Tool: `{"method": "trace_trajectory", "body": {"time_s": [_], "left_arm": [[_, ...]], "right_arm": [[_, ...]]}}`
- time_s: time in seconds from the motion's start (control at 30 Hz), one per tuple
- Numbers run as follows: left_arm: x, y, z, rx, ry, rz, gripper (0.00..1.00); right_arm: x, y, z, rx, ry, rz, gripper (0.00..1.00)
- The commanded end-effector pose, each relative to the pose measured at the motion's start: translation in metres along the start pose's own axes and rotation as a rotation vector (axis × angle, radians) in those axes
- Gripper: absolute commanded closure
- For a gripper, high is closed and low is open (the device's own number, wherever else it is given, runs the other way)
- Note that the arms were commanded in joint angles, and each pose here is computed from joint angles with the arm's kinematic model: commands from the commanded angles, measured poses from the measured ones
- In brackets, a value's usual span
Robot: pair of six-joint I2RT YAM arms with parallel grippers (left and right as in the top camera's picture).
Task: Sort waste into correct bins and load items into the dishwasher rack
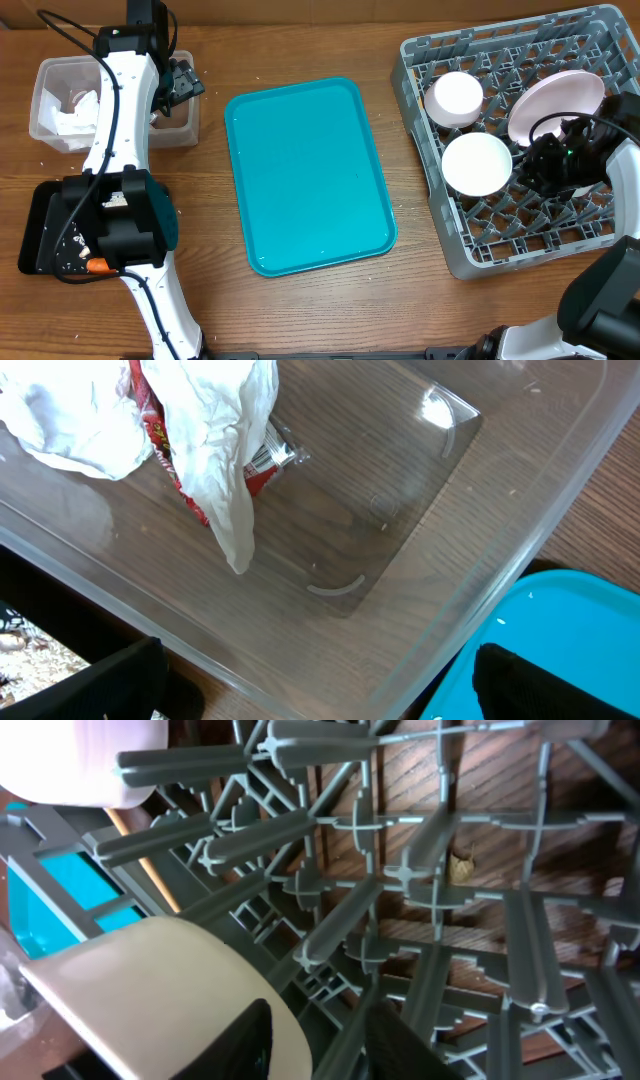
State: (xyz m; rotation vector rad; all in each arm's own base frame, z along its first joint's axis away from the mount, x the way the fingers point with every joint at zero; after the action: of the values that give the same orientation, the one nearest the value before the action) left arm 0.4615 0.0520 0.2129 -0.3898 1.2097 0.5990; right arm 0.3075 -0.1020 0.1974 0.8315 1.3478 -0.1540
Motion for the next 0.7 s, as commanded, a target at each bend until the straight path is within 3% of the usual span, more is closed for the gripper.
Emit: {"method": "trace_trajectory", "body": {"time_s": [0.0,0.13,0.4,0.53,0.67], "left_arm": [[-0.008,0.0,0.004,-0.031,-0.021,-0.017,0.0],[-0.008,0.0,0.004,-0.031,-0.021,-0.018,0.0],[-0.008,0.0,0.004,-0.031,-0.021,-0.017,0.0],[-0.008,0.0,0.004,-0.031,-0.021,-0.017,0.0],[-0.008,0.0,0.004,-0.031,-0.021,-0.017,0.0]], "right_arm": [[-0.008,0.0,-0.002,0.022,-0.03,-0.017,0.73],[-0.018,0.004,-0.006,0.017,-0.043,-0.015,0.78],[-0.063,0.022,-0.024,0.002,-0.173,-0.07,0.76],[-0.065,0.05,-0.042,-0.133,-0.179,-0.05,0.66],[-0.047,0.088,-0.056,-0.387,-0.153,-0.029,0.53]]}}
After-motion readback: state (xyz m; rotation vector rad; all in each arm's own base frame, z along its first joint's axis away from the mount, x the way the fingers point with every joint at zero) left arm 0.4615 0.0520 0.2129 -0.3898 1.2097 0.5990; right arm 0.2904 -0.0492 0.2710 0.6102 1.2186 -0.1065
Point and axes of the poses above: each gripper's point midway between its finger pads, its own x axis out along the fingers, its own y axis along the line the jaws close on, z = x × y, the point moved 9 cm from there along -x, back along the fingers, and after that the axes turned 2 degrees about -x, right-handed, at the moved point
